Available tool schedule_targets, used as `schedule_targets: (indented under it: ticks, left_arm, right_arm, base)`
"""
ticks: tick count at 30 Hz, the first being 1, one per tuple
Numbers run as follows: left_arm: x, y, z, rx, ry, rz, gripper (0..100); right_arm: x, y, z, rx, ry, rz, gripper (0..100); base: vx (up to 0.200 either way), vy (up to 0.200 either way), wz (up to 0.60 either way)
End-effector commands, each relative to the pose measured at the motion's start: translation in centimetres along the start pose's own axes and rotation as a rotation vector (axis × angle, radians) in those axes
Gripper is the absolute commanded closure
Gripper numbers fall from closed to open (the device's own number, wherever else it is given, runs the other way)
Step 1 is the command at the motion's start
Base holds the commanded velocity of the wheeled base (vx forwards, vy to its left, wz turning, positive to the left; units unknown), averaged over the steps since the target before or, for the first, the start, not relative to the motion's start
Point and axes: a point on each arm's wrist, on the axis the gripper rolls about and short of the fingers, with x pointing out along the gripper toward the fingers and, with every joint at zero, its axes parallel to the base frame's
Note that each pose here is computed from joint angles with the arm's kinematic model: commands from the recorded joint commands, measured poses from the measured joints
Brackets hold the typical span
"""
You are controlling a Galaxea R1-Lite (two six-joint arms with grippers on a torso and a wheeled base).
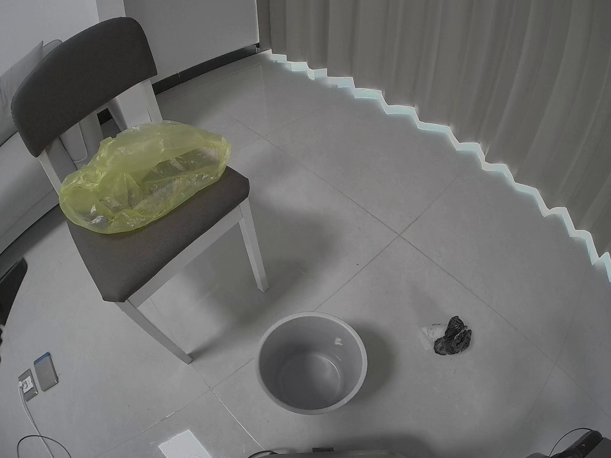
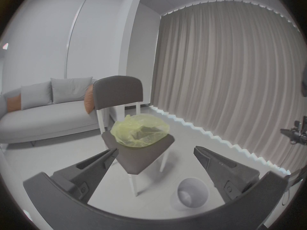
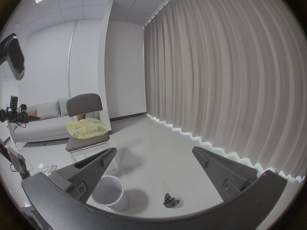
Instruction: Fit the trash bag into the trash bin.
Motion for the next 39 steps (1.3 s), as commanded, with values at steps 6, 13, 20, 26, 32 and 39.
schedule_targets:
  ticks: [6, 13, 20, 26, 32, 39]
  left_arm:
    - [18.5, 0.6, 2.9, 0.323, 0.311, 0.287, 0]
    - [23.9, 2.3, 1.7, 0.518, 0.288, 0.32, 0]
    - [26.9, 2.7, 2.2, 0.582, 0.249, 0.33, 0]
    - [27.6, 2.6, 2.5, 0.617, 0.248, 0.323, 0]
    - [28.4, 3.0, 2.4, 0.665, 0.257, 0.329, 0]
    - [30.3, 3.9, 2.5, 0.674, 0.259, 0.351, 0]
  right_arm:
    - [6.9, -0.9, 0.4, 0.033, 0.142, 0.022, 0]
    - [6.8, -0.9, 0.3, 0.033, 0.142, 0.02, 0]
    - [6.8, -0.9, 0.1, 0.035, 0.15, 0.022, 0]
    - [6.8, -0.9, 0.1, 0.035, 0.15, 0.024, 0]
    - [6.8, -0.9, 0.1, 0.035, 0.15, 0.024, 0]
    - [6.9, -0.9, 0.0, 0.037, 0.159, 0.027, 0]
  base:
    - [0.0, 0.0, 0.0]
    - [0.0, 0.0, 0.0]
    - [0.0, 0.0, 0.0]
    - [0.0, 0.0, 0.0]
    - [0.0, 0.0, 0.0]
    - [0.0, 0.0, 0.0]
